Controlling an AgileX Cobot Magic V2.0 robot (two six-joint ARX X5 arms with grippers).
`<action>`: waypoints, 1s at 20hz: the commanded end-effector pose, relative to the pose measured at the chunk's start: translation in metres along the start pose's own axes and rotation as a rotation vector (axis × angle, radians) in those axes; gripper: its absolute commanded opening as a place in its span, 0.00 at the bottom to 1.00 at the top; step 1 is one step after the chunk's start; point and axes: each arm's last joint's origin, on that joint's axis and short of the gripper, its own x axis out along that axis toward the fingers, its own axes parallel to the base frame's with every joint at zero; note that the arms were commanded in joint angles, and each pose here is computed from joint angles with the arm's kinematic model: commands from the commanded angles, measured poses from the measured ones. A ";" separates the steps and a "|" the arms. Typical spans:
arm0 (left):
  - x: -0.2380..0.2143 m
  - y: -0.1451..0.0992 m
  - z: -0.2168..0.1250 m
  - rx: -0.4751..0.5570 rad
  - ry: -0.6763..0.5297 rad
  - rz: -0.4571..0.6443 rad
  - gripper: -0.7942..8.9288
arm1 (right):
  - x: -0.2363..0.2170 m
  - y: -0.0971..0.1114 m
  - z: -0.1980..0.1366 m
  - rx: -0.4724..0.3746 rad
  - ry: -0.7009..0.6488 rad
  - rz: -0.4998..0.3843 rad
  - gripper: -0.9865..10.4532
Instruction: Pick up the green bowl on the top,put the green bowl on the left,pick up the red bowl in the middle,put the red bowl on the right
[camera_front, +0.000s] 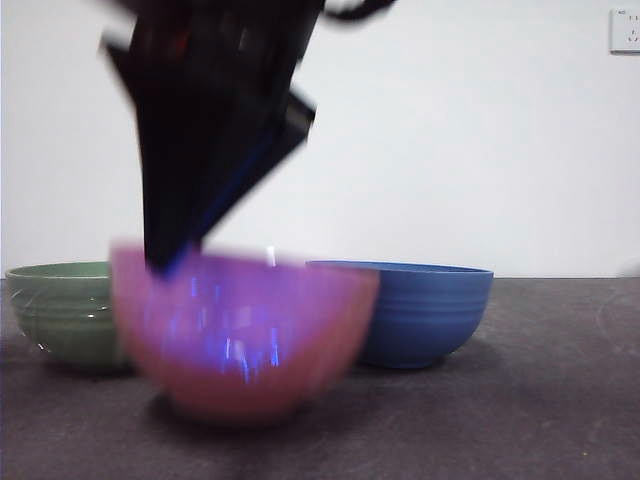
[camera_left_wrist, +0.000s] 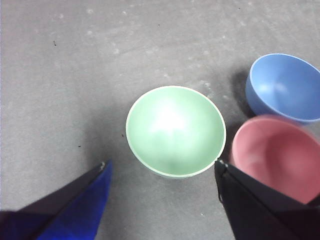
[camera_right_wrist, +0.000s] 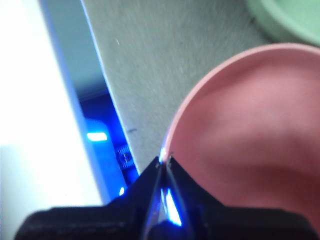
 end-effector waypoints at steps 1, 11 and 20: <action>-0.001 0.000 0.000 0.008 -0.009 0.002 0.44 | 0.018 0.000 0.000 0.009 0.050 -0.030 0.08; -0.001 0.000 0.001 0.009 -0.015 0.003 0.44 | -0.001 0.000 0.002 0.009 -0.018 -0.040 0.28; -0.002 0.001 0.010 0.019 -0.109 0.008 0.43 | -0.155 -0.070 -0.034 0.220 -0.547 -0.365 0.26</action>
